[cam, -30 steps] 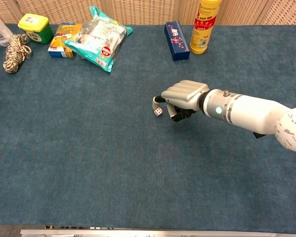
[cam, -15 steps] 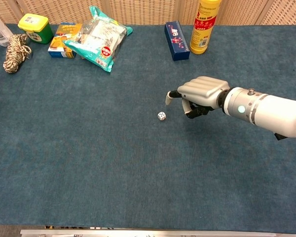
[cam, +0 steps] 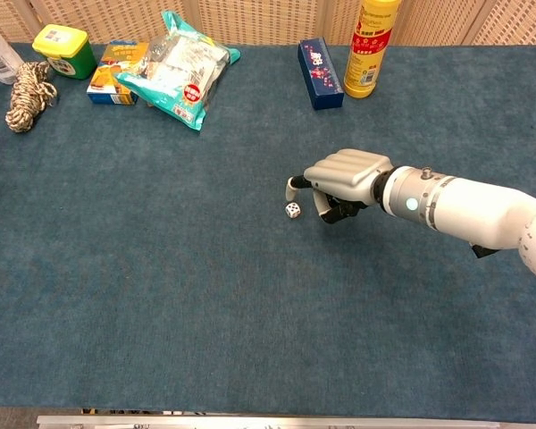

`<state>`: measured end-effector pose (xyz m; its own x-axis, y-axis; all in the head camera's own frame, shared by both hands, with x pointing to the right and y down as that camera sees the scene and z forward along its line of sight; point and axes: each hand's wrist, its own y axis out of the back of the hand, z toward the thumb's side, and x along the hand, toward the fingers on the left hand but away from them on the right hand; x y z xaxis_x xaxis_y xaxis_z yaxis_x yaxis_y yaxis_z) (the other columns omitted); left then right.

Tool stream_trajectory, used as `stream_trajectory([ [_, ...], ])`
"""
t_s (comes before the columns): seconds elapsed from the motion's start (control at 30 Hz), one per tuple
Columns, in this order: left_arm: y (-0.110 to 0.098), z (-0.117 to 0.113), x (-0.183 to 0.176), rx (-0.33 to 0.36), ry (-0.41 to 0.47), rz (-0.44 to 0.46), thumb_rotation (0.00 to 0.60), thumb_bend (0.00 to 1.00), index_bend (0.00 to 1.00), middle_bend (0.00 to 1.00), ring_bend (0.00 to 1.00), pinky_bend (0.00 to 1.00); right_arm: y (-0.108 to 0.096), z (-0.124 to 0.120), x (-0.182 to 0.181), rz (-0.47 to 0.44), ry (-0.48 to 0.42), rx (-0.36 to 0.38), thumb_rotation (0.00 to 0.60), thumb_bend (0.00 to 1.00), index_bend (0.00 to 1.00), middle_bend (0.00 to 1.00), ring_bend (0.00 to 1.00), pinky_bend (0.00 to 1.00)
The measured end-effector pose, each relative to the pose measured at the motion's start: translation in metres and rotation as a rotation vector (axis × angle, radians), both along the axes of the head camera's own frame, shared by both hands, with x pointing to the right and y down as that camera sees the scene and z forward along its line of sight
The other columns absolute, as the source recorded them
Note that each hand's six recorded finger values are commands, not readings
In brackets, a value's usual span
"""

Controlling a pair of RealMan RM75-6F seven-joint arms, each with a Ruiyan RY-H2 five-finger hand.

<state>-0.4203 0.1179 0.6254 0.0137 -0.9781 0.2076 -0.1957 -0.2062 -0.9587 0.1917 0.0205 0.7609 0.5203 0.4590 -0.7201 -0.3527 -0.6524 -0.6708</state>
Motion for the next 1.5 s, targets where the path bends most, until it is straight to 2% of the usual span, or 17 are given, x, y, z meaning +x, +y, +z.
stream_trajectory([
  [0.73, -0.001, -0.002, 0.002, 0.011, 0.010, 0.004, 0.600, 0.15, 0.13, 0.18, 0.10, 0.00, 0.019, -0.019, 0.018, 0.006, -0.030, -0.018, 0.483, 1.00, 0.25, 1.00, 1.00, 1.00],
  [0.97, -0.001, -0.003, 0.001, 0.016, 0.013, 0.002, 0.600, 0.15, 0.13, 0.18, 0.10, 0.00, 0.007, -0.034, 0.031, 0.059, -0.058, 0.037, 0.481, 1.00, 0.25, 1.00, 1.00, 1.00],
  [1.07, -0.001, -0.003, 0.001, 0.017, 0.012, 0.000, 0.600, 0.15, 0.13, 0.18, 0.10, 0.00, 0.001, -0.040, 0.044, 0.101, -0.060, 0.080, 0.481, 0.89, 0.25, 0.97, 0.99, 1.00],
  [1.2, -0.002, -0.002, -0.001, 0.016, 0.008, -0.003, 0.600, 0.15, 0.13, 0.18, 0.10, 0.00, -0.005, -0.048, 0.070, 0.174, -0.052, 0.157, 0.482, 0.69, 0.25, 0.78, 0.83, 0.96],
  [1.37, -0.003, -0.001, -0.003, 0.009, -0.003, -0.009, 0.600, 0.15, 0.13, 0.17, 0.10, 0.00, -0.005, -0.065, 0.115, 0.303, -0.034, 0.279, 0.482, 0.48, 0.22, 0.51, 0.52, 0.68],
  [1.5, -0.004, 0.000, -0.004, 0.009, -0.015, -0.011, 0.600, 0.15, 0.13, 0.17, 0.10, 0.00, 0.002, -0.081, 0.152, 0.396, -0.023, 0.388, 0.486, 0.42, 0.20, 0.38, 0.36, 0.54],
])
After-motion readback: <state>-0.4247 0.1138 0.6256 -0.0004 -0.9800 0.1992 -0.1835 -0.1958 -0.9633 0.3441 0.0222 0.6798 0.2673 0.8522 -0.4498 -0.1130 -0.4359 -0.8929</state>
